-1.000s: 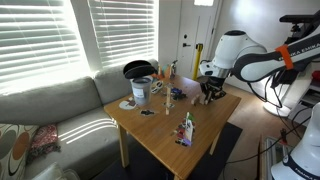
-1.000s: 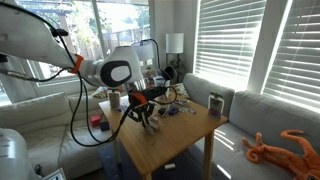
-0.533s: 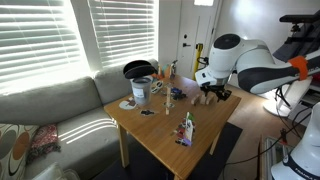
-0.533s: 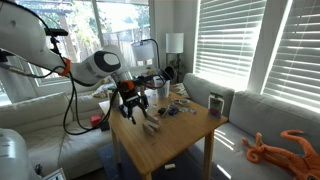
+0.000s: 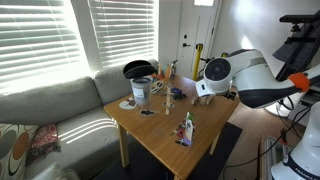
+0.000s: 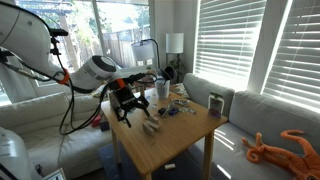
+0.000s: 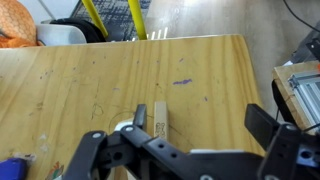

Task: Put one wooden chip on the pile of wooden chips on the left

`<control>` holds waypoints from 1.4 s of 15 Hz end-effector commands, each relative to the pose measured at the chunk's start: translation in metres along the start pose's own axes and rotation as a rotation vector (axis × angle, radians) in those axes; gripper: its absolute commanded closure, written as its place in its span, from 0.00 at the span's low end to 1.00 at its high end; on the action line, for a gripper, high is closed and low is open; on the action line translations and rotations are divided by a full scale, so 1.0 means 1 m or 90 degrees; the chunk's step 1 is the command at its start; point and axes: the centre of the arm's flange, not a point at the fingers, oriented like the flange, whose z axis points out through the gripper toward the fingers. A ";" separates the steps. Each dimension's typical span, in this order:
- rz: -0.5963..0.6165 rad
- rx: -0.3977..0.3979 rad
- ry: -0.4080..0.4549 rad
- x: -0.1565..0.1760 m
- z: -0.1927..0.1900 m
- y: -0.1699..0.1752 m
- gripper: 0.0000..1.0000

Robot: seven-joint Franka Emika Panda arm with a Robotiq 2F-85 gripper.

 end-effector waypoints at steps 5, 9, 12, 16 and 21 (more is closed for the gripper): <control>0.011 -0.028 -0.004 0.022 0.003 -0.004 0.00; 0.018 -0.050 -0.010 0.045 0.000 -0.003 0.13; 0.032 -0.067 -0.046 0.056 0.010 0.002 0.22; 0.033 -0.076 -0.071 0.068 0.020 0.009 0.29; 0.046 -0.079 -0.088 0.077 0.015 0.011 0.53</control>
